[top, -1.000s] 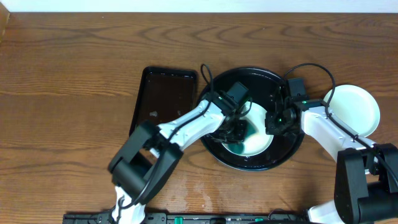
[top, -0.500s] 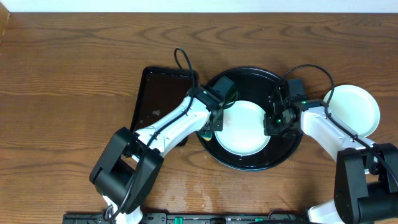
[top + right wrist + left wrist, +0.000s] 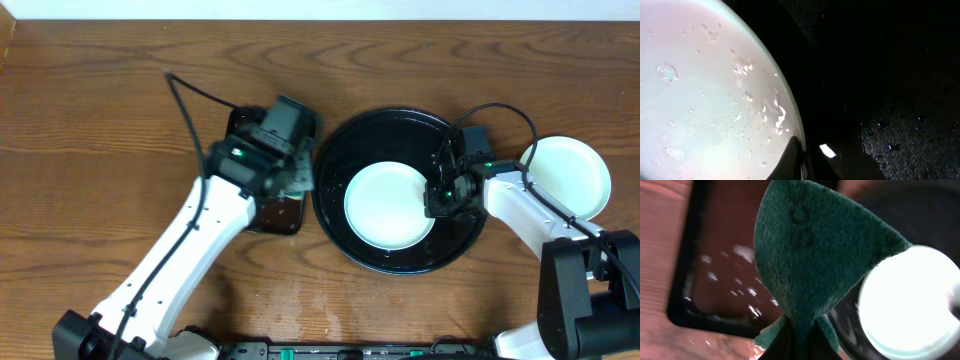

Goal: Clean dirty plates on tray and stack at the side
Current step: 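Return the sponge to the small black tray with the left gripper, then lift the cleaned green plate up by its rim with the right gripper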

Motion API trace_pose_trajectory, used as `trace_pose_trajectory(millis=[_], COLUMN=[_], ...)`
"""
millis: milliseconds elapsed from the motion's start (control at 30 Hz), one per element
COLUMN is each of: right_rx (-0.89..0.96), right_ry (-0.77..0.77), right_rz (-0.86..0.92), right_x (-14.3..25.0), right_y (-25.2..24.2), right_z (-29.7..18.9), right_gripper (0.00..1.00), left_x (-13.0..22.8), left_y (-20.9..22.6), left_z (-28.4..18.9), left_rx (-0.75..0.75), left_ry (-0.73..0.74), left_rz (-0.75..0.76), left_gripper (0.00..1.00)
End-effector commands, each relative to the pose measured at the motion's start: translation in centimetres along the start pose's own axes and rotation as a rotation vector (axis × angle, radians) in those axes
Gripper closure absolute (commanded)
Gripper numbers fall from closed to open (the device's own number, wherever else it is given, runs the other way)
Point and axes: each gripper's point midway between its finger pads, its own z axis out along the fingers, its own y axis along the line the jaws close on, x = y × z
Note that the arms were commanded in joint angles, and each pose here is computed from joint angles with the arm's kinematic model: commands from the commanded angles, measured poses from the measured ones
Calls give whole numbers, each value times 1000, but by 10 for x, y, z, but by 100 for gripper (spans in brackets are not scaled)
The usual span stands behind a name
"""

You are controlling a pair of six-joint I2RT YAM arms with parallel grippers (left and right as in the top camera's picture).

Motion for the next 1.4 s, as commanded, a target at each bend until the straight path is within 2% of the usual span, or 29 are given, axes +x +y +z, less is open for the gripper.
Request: trace_pose_trajectory(millis=[0,167,300,367,433,633,833,967,1133,1367], right_rx=[45,34,34,34,34,26,38,76,150,317], right_ry=[27,29,30,30,29,-15,-122,-275,-461,-611], right_rz=[-15,-14,-14,-14,-14,-25,-49,-114,-217,-290], right_x=[9,9,9,9,9,-2,-19,-33,-41,-43], right_y=[-9,-7,-7,-7,-7,-4,0,8,20,23], right_z=[9,9,9,9,9,8,-28,-72,-125,-166], right_gripper=[99,99,99,99,99,99,99,99,99,99], left_x=[6,11,10,7,4,-7,-5,-2,-4,-4], left_y=[36,53,60,61,53,30,30,33,33,33], left_z=[38,88,105,104,96,48,-8,-32,-43,-42], left_rx=[-115,-140,-156,-149,-100,50,115,136,152,151], left_ry=[35,49,64,59,62,4,-82,-126,-160,-157], left_rz=[-1,-4,-23,-31,-15,-7,-9,-10,-11,-11], left_gripper=[92,92,83,71,57,40,26,21,19,18])
